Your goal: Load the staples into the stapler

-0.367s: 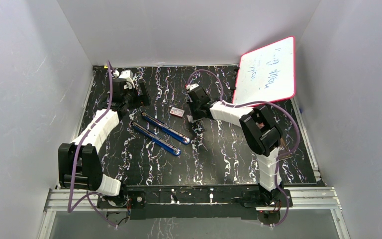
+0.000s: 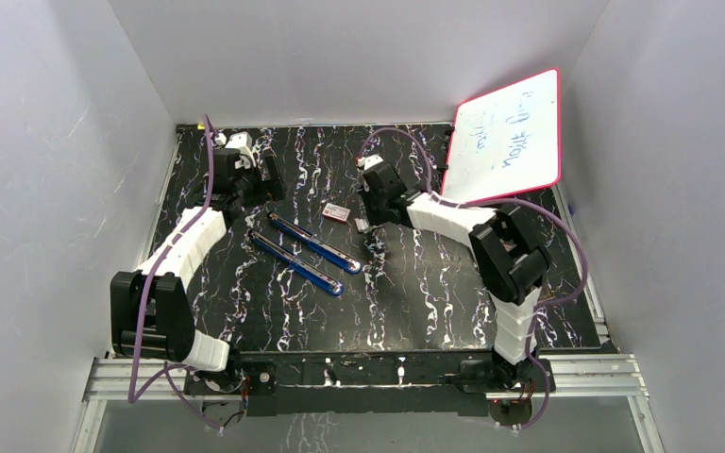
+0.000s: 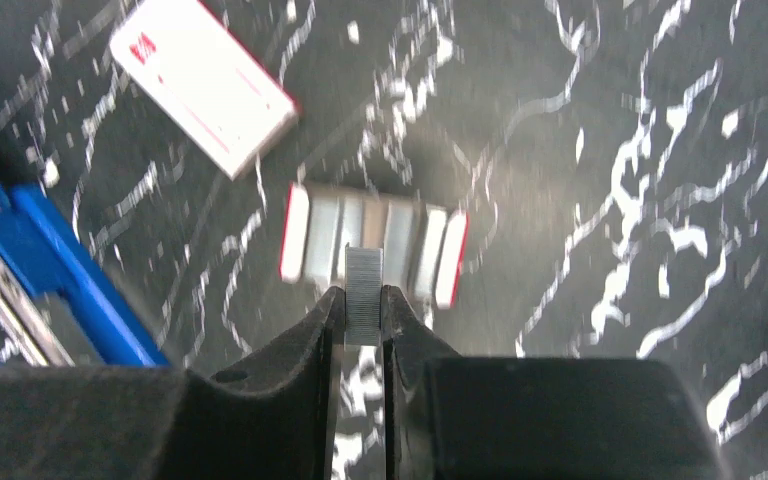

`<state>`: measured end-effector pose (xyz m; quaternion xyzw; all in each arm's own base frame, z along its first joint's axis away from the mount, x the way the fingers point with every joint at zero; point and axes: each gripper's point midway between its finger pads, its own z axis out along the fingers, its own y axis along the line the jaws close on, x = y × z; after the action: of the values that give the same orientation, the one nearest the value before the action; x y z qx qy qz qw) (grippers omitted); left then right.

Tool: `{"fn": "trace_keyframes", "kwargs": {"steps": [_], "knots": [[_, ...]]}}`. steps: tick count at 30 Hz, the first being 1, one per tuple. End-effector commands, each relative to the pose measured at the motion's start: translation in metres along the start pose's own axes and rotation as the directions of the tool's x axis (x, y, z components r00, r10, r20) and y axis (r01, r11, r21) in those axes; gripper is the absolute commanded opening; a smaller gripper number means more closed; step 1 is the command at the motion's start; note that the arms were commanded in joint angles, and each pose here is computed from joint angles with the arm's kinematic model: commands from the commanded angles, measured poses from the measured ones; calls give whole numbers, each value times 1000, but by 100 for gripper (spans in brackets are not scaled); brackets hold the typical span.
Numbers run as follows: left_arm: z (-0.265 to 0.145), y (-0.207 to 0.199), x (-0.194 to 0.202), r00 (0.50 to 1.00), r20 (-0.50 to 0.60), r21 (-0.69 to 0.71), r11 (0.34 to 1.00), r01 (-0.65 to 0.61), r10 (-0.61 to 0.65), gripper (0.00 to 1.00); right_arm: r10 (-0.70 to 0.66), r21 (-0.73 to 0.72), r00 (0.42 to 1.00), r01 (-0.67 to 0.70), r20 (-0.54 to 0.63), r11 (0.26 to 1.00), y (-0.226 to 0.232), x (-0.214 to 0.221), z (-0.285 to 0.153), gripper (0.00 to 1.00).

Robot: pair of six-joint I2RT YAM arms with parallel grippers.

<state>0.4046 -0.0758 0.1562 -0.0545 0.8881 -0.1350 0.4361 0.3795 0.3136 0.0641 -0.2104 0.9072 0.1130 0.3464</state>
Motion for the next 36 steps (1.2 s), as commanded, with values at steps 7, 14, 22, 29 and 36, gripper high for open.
{"fn": "trace_keyframes", "kwargs": {"steps": [7,14,22,29,36], "knots": [[-3,-7,-12,1000,14,28,1000,-4,4,97,13,-125,999,-19,-42,992,28,42,-65,24],[-4,-7,-13,1000,17,31,1000,-3,3,97,-42,-199,996,25,-83,980,55,82,-74,25],[-4,-7,-12,1000,16,28,1000,-4,4,97,-159,-242,983,133,-89,961,68,108,-70,26],[-3,-6,-12,1000,15,25,1000,-4,3,97,-287,-325,954,246,-86,913,84,128,-76,26],[-3,-6,-11,1000,13,26,1000,-6,6,97,-336,-353,938,287,-85,891,92,143,-79,39]]}}
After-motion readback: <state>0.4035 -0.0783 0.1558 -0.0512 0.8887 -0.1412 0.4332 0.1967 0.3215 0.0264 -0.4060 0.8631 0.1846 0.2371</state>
